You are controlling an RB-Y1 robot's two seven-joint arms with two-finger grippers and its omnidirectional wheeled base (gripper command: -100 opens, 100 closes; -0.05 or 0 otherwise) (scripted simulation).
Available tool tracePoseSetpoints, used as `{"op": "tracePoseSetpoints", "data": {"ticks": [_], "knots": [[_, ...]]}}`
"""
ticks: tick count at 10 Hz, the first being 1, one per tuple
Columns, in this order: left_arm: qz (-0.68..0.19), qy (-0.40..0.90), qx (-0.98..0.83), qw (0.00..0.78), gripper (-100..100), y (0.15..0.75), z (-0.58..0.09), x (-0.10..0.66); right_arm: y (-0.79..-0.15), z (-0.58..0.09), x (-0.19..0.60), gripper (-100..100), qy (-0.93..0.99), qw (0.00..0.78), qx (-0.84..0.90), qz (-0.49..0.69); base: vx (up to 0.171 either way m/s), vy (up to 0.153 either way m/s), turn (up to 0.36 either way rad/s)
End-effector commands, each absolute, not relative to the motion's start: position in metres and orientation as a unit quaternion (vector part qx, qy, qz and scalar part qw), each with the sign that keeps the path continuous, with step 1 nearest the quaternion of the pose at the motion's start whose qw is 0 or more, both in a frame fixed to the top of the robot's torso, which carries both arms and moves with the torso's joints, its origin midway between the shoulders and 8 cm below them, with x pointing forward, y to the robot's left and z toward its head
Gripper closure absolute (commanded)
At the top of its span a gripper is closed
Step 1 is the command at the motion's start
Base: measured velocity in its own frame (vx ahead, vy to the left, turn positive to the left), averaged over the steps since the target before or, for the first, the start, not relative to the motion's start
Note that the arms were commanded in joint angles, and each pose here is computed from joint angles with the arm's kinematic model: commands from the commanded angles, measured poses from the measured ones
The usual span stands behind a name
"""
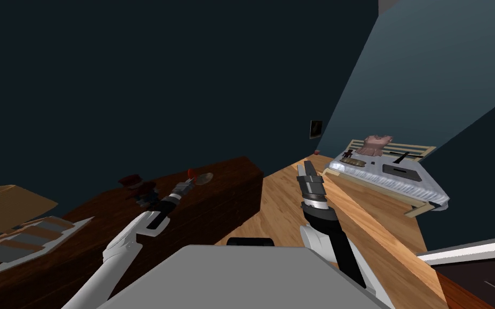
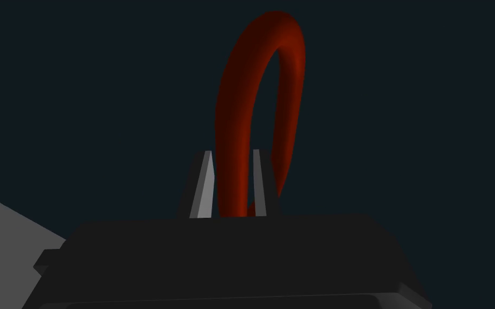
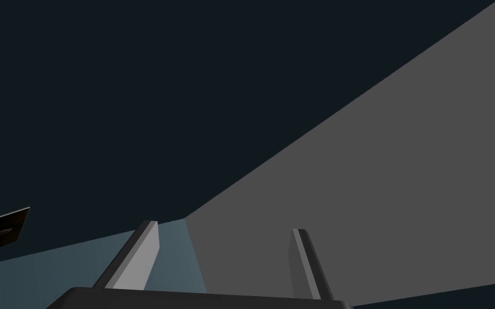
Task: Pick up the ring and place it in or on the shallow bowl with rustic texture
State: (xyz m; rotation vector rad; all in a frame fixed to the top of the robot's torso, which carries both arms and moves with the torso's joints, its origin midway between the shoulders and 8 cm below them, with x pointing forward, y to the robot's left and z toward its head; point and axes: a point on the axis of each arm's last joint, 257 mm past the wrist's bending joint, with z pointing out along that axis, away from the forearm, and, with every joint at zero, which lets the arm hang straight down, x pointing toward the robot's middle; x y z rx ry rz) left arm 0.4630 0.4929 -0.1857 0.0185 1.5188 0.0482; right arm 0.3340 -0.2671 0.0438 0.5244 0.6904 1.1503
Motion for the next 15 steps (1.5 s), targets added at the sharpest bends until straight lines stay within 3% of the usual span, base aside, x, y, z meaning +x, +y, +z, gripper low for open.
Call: {"op": "tracePoseSetpoints", "data": {"ticks": [1,5,6,10,11,12,15], "knots": [[0.012,0.691,0.005,0.722,100,0.484,-0.193,0.468,-0.267,0.044,0.334,0,0.316,0.752,0.240,0.527,0.091,0.100,-0.118],[-0.003,0.697,0.001,0.717,100,0.467,-0.204,0.473,-0.267,0.044,0.334,0,0.316,0.752,0.240,0.527,0.081,0.092,-0.104],[-0.004,0.697,0.002,0.717,-100,0.466,-0.204,0.473,-0.267,0.044,0.334,0,0.316,0.752,0.240,0.527,0.010,0.008,0.000],[-0.004,0.697,0.002,0.717,-100,0.466,-0.203,0.474,-0.267,0.044,0.334,0,0.316,0.752,0.240,0.527,0.000,0.000,0.000],[-0.004,0.697,0.002,0.717,0,0.466,-0.203,0.474,-0.267,0.044,0.334,0,0.316,0.752,0.240,0.527,0.000,0.000,0.000],[-0.001,0.697,0.000,0.717,-100,0.476,-0.193,0.475,-0.267,0.044,0.334,0,0.316,0.752,0.240,0.527,-0.017,-0.022,-0.045],[0.002,0.697,-0.004,0.717,-100,0.489,-0.178,0.477,-0.267,0.044,0.334,0,0.316,0.752,0.240,0.527,-0.026,-0.032,-0.033]]}}
